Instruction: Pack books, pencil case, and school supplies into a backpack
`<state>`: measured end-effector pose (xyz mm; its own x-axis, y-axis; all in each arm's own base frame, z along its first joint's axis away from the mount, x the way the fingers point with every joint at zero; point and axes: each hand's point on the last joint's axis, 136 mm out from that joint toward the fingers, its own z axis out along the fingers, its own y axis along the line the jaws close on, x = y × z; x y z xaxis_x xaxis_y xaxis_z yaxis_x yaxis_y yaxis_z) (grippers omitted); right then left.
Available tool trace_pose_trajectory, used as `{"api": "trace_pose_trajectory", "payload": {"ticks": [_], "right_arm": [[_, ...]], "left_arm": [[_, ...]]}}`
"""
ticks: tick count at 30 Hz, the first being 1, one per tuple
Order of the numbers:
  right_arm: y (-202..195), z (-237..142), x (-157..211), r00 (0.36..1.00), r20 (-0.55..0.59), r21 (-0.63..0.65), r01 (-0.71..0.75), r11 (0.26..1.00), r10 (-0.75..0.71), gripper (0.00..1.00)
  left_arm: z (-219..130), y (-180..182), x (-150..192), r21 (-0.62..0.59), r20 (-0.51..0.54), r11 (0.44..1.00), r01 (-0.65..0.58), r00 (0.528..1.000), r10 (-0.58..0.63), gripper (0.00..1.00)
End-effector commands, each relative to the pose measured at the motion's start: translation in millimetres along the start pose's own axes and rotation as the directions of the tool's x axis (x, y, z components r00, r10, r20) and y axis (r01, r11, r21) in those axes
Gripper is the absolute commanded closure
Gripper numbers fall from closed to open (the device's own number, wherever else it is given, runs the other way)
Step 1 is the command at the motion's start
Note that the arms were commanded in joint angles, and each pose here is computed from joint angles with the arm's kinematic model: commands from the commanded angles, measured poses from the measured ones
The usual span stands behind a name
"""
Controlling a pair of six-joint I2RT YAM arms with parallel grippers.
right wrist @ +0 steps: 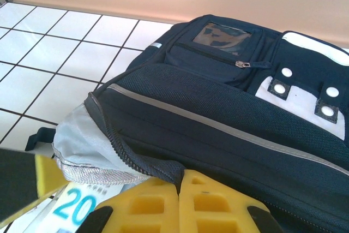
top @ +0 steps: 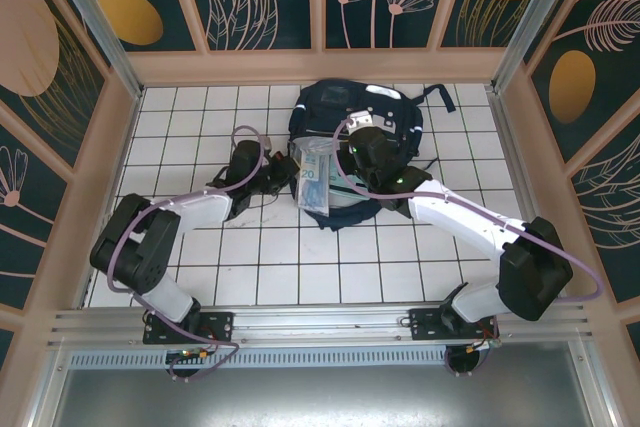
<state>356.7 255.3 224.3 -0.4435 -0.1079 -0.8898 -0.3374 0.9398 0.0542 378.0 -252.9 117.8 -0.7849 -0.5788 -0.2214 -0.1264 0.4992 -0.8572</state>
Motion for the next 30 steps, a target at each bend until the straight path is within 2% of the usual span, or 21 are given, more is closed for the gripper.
{"api": "trace_pose_trajectory", "payload": {"ticks": [1,9,13,16,17,18,19,20,26,30], "right_arm": [[6,-3,-29,0.997,0.074,-0.013,-0.033,0.999,0.034,0.95],[8,-1,-27,0.998,0.063,-0.013,-0.023,1.0,0.024,0.95],[8,1,-27,0.998,0.059,-0.008,-0.02,1.0,0.02,0.95],[7,1,-26,0.998,0.057,-0.003,-0.017,1.0,0.017,0.95],[7,2,-26,0.998,0.058,-0.002,-0.016,1.0,0.016,0.95],[7,3,-26,0.998,0.057,-0.002,-0.016,1.0,0.016,0.95],[8,4,-25,0.999,0.052,-0.003,-0.015,1.0,0.015,0.95],[8,5,-24,0.999,0.049,-0.004,-0.016,1.0,0.016,0.95],[8,8,-22,0.999,0.047,0.001,-0.012,1.0,0.012,0.95],[8,8,-23,0.999,0.049,-0.001,-0.011,1.0,0.011,0.95]], "left_arm": [[5,-22,-29,0.059,0.112,0.997,0.04,0.993,-0.046,1.0],[15,-12,-60,0.023,0.263,0.997,0.071,0.962,-0.074,1.0],[35,-9,-57,0.018,0.218,0.998,0.064,0.974,-0.066,1.0],[36,0,-55,-0.009,0.219,0.998,0.063,0.974,-0.06,1.0],[35,0,-55,-0.008,0.221,0.998,0.063,0.973,-0.06,0.96],[33,-2,-55,-0.005,0.22,0.998,0.059,0.974,-0.057,0.86],[32,-4,-54,-0.006,0.215,0.999,0.048,0.976,-0.045,0.7],[30,-4,-53,-0.014,0.211,0.999,0.043,0.977,-0.039,0.61],[0,-9,-48,-0.081,0.204,0.995,-0.059,0.976,0.075,0.51],[-18,-3,-30,-0.116,0.137,0.984,-0.132,0.979,0.148,0.5]]}}
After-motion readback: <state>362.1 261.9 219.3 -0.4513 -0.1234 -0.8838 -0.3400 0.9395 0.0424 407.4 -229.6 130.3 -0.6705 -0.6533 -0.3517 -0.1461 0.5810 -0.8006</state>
